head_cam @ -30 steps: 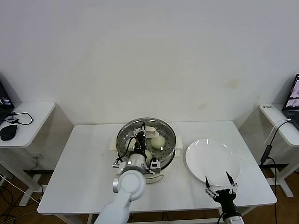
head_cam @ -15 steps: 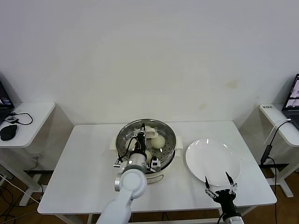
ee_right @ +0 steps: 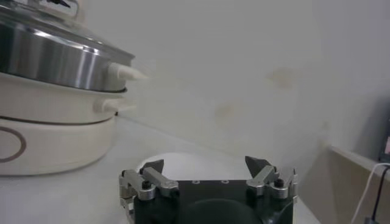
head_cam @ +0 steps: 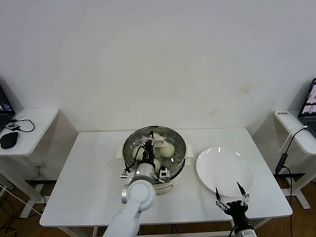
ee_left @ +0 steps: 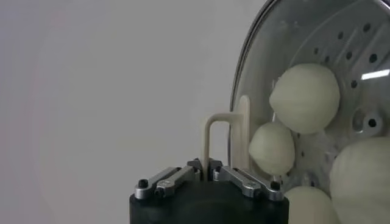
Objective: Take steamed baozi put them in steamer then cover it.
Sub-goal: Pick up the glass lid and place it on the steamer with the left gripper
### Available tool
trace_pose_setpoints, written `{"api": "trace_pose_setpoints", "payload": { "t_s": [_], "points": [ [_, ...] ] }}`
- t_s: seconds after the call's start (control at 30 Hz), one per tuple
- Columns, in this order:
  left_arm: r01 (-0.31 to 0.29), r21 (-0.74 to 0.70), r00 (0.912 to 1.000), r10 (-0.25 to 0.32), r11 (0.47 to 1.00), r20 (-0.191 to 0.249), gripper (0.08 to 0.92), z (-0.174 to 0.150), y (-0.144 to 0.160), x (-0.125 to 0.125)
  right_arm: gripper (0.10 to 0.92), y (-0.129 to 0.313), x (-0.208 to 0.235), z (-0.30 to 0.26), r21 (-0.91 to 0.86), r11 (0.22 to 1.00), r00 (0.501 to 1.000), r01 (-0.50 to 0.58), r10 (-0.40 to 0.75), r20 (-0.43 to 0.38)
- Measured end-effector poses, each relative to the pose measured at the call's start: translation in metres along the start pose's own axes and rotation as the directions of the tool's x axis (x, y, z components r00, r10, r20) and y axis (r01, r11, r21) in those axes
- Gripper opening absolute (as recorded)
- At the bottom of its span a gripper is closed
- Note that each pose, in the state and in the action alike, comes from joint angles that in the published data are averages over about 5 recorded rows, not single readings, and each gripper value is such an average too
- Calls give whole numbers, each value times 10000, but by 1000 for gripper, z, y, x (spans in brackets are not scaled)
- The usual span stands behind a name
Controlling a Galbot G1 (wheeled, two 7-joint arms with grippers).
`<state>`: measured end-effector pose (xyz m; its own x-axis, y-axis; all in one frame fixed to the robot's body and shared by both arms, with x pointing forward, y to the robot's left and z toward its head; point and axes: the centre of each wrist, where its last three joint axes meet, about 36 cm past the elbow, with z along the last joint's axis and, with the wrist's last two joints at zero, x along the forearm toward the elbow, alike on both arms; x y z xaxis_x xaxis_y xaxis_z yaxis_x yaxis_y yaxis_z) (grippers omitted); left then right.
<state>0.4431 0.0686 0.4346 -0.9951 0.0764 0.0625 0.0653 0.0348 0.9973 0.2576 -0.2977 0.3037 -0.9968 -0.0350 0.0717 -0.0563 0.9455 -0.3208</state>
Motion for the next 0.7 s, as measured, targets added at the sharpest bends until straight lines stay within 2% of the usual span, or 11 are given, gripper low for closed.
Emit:
{"api": "trace_pose_setpoints", "payload": {
  "t_s": [0.37, 0.57, 0.7],
  "points": [
    [195, 199, 9993, -201, 9996, 321, 597, 8, 6, 24, 823, 1, 2, 0, 13, 10000, 10000, 38, -38, -45],
    [502, 461, 9968, -529, 9977, 605, 764, 19, 16, 50, 823, 1, 4, 0, 43, 10000, 9999, 53, -52, -88],
    [720, 879, 9933, -794, 9935, 835, 817, 28, 24, 75, 822, -2, 7, 0, 92, 9999, 9999, 69, -68, -105]
  ]
}}
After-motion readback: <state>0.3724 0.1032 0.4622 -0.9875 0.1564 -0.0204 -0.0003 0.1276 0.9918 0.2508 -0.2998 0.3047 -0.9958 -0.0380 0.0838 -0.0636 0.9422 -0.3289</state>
